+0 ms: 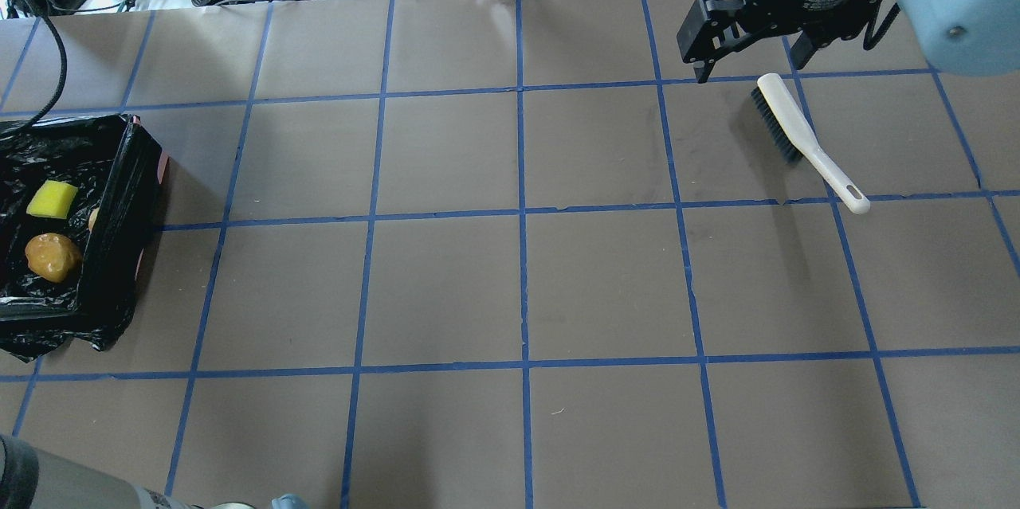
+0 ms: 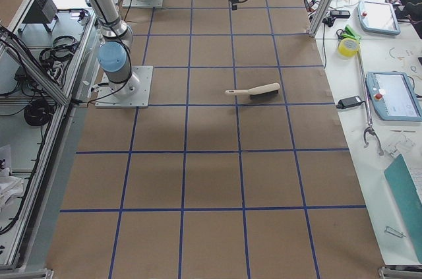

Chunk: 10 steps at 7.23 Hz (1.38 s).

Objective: Sweep and dump trash into bin
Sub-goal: 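Bring the emptied dustpan back down onto the table with the left gripper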

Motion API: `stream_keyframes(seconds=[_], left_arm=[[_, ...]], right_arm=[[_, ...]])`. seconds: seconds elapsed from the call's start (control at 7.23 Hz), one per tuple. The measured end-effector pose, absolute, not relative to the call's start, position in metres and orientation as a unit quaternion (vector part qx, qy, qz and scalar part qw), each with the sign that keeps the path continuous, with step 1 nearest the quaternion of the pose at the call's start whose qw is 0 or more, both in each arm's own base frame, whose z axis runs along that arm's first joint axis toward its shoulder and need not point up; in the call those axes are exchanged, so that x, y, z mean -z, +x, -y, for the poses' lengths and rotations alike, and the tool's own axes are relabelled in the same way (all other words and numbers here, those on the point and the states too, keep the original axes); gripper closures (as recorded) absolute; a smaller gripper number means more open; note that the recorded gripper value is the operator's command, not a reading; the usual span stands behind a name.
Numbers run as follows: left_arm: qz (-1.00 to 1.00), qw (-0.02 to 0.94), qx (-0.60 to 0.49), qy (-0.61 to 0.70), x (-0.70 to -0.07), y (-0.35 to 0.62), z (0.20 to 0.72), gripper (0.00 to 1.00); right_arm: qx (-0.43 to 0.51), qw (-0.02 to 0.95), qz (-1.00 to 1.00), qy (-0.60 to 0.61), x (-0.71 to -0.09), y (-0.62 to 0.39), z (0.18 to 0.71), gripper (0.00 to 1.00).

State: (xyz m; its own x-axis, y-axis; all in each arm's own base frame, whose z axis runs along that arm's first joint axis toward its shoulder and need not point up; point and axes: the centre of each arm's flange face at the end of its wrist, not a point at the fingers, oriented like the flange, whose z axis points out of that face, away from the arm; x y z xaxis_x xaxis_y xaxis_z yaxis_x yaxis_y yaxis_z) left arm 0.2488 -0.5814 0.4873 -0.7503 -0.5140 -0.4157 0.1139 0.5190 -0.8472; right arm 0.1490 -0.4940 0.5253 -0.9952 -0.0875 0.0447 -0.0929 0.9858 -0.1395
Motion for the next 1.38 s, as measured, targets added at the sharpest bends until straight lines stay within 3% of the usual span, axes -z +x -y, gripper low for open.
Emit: stream_keyframes(seconds=[0.55,1.38], left_arm=[[-0.867,0.204,0.362,-0.274,-0.515,0.178,0.608,1.00],[-0.819,-0.001,0.206,-0.536,-0.408,0.090,0.635,1.00]], right_arm=[[-0.067,0.021,0.997,0.045,-0.524,0.149,0.493,0.00],[-0.064,0.019,0.997,0.044,-0.522,0.147,0.494,0.00]])
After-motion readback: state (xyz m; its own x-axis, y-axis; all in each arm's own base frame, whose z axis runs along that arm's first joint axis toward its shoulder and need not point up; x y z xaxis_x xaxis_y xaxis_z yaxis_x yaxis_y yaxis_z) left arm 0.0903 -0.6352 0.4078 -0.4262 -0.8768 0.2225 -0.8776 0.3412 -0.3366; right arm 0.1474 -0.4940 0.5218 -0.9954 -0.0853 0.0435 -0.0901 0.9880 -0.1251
